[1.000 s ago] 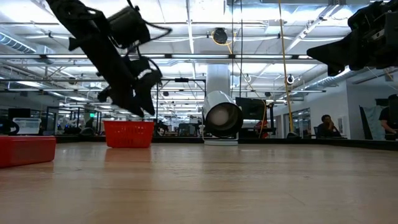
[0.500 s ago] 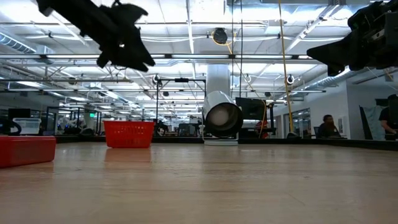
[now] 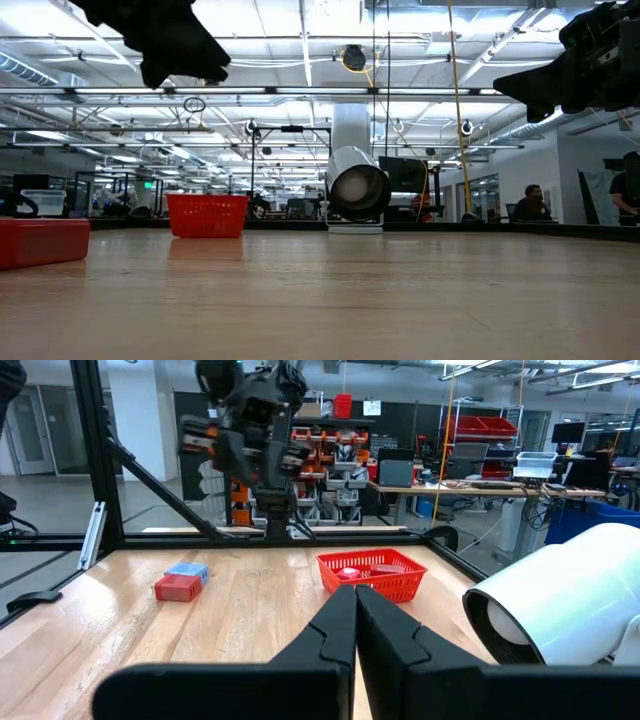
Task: Pick & Place Office items
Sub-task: Put the blue charger adapter into the top red bin
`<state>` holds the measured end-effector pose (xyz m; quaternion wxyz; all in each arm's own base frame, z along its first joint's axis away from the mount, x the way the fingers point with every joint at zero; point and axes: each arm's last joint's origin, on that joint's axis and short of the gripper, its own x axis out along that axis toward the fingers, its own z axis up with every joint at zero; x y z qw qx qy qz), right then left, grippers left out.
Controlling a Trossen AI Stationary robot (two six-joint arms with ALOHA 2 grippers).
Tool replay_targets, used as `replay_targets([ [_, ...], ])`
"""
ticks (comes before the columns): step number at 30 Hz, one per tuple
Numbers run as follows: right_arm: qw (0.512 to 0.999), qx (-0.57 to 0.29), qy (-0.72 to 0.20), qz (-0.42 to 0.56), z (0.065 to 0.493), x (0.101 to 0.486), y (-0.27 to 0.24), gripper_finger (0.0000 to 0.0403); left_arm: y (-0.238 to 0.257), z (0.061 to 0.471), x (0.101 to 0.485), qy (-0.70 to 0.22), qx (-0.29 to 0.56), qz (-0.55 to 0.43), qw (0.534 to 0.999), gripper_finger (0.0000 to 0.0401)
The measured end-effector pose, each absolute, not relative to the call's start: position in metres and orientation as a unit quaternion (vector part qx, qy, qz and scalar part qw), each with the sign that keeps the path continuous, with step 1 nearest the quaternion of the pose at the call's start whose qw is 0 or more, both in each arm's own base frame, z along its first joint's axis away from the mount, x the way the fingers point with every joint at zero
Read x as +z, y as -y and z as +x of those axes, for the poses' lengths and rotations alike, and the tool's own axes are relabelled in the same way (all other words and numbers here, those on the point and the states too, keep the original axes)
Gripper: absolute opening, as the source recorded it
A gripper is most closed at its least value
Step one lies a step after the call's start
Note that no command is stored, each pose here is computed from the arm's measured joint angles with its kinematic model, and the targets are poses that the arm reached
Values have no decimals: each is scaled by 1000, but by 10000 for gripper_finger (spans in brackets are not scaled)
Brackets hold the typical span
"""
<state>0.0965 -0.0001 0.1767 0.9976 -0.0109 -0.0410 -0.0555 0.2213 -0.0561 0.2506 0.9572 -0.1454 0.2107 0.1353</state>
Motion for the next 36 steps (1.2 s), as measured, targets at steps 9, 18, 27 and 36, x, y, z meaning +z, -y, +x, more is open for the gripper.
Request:
replay_targets([
  [9, 998, -55, 41, -11, 96, 177, 0, 0, 89, 211, 251, -225, 48, -171, 958, 106],
  [18, 998, -55, 41, -11, 96, 177, 0, 0, 117, 206, 241, -260, -13, -193, 946, 108],
  [27, 998, -55, 41, -11, 97, 177, 0, 0, 138, 210, 216, -324, -9, -259, 910, 108],
  [36, 998, -55, 41, -11, 96, 177, 0, 0, 160, 220, 170, -418, -35, -199, 886, 108],
])
